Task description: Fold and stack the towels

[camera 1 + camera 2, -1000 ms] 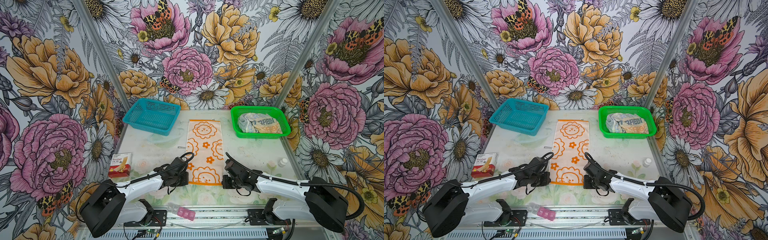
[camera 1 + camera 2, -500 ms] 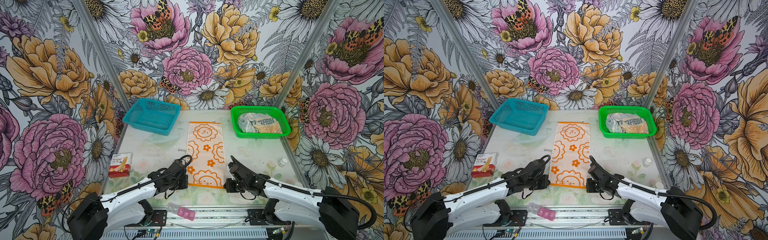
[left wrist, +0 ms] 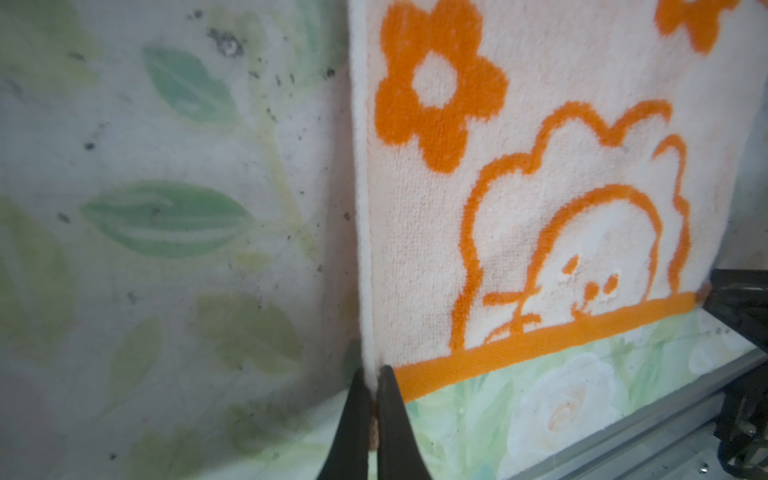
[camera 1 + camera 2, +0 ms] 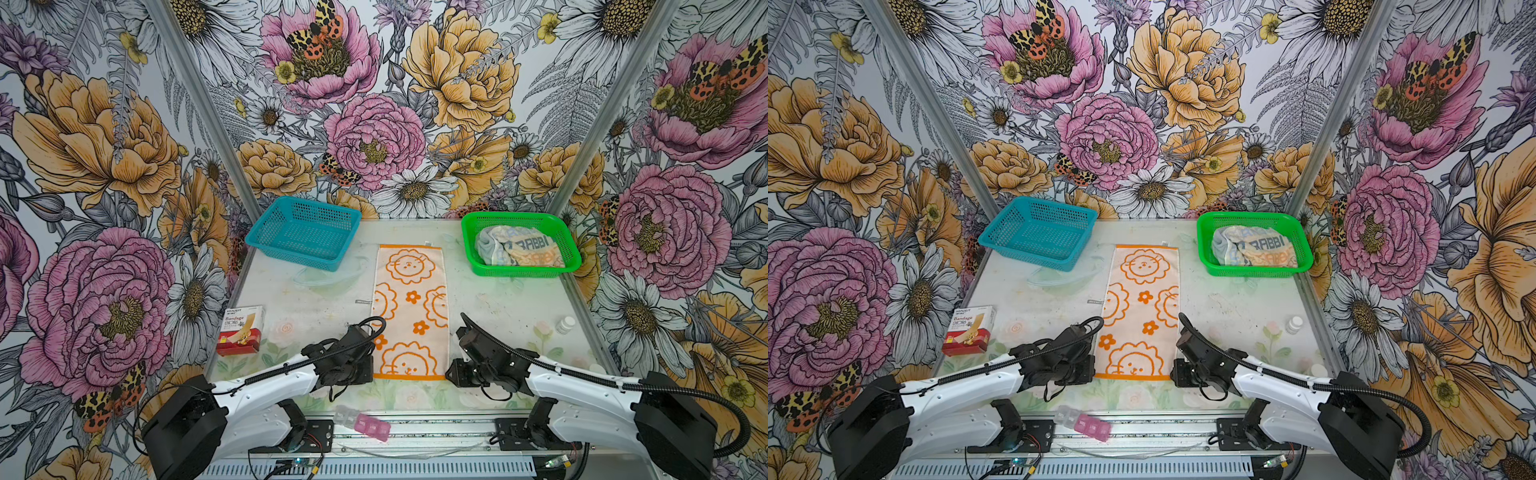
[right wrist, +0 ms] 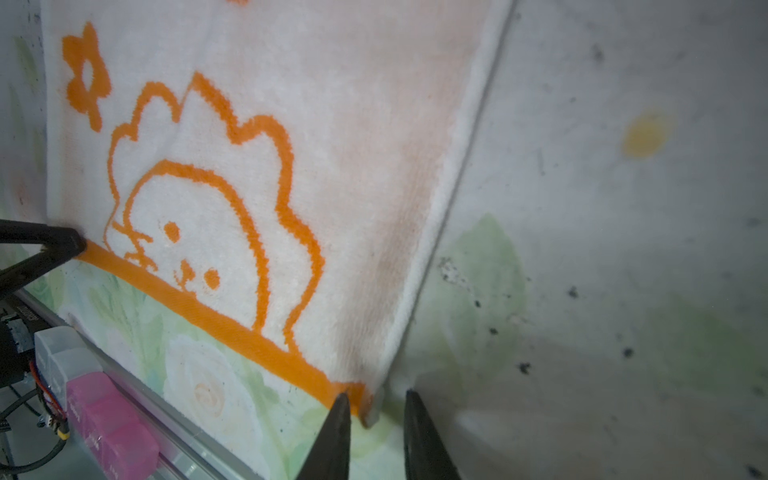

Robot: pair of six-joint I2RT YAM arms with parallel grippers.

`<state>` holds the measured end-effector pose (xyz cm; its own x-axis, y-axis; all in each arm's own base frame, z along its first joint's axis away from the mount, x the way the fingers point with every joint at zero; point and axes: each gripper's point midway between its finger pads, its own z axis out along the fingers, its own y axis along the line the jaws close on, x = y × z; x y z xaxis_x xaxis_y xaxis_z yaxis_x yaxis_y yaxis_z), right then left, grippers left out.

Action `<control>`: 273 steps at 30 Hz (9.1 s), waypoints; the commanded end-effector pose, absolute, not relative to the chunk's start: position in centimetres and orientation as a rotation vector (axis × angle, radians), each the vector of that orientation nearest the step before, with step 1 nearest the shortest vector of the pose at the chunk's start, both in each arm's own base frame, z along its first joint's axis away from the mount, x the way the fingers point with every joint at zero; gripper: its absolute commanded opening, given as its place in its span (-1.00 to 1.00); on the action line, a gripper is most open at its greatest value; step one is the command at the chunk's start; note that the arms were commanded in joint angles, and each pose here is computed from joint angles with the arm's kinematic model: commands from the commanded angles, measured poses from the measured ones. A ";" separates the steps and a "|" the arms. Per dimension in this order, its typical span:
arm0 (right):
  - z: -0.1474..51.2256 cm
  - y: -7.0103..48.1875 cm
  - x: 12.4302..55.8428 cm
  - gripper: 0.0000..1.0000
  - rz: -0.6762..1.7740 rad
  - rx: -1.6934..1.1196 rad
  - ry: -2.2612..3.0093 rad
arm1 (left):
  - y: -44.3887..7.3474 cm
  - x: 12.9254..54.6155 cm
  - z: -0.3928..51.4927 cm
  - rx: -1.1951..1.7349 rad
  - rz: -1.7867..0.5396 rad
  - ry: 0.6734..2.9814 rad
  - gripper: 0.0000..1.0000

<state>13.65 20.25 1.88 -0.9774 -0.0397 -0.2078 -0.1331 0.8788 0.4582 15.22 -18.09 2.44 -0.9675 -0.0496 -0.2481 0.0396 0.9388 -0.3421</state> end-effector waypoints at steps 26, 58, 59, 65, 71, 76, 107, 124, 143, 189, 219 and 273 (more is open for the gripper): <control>2.3 20.0 11.7 -1.00 0.696 -0.216 2.888 | -19.2 14.8 5.0 0.034 -0.614 2.763 -1.00; 16.3 17.8 21.2 -1.00 0.460 -0.134 2.536 | -21.0 22.5 17.7 0.155 -0.624 2.461 -1.00; 16.8 17.6 22.3 -1.00 0.448 -0.126 2.525 | -21.2 23.7 18.1 0.160 -0.621 2.456 -1.00; 18.3 18.2 28.4 -1.00 0.452 -0.191 2.507 | -21.2 30.6 18.7 0.160 -0.558 2.465 -1.00; 17.3 19.2 34.1 -1.00 0.473 -0.246 2.534 | -21.2 36.8 19.1 0.139 -0.513 2.451 -1.00; 15.6 19.2 37.5 -1.00 0.437 -0.264 2.561 | -21.4 40.8 17.6 0.107 -0.506 2.456 -1.00; 9.7 18.8 48.8 0.02 0.376 -0.342 2.580 | -22.6 51.9 11.9 0.089 -0.518 2.378 -0.41; 6.5 23.2 34.9 0.12 0.617 -0.253 2.663 | -23.1 37.6 7.7 0.137 -0.427 2.527 -0.13; 0.7 19.7 28.2 0.08 0.546 -0.087 2.870 | -20.9 30.0 1.8 0.061 -0.397 2.704 -0.13; 6.7 22.9 42.9 0.10 0.406 -0.436 2.670 | -13.3 38.4 8.7 -0.148 -0.223 2.542 -0.31; 3.3 25.2 45.4 -0.45 0.483 -0.452 2.703 | -13.4 40.0 5.2 -0.211 -0.261 2.564 -0.45; 6.4 25.2 44.4 -1.00 0.487 -0.452 2.662 | -13.9 39.6 4.9 -0.163 -0.131 2.579 -0.89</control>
<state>44.55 24.86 4.49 -0.8832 -0.2468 -0.3988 -0.3685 0.8912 0.2644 39.21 -14.20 3.17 -0.8660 -0.1343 -0.4818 -0.0779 0.9877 -0.1353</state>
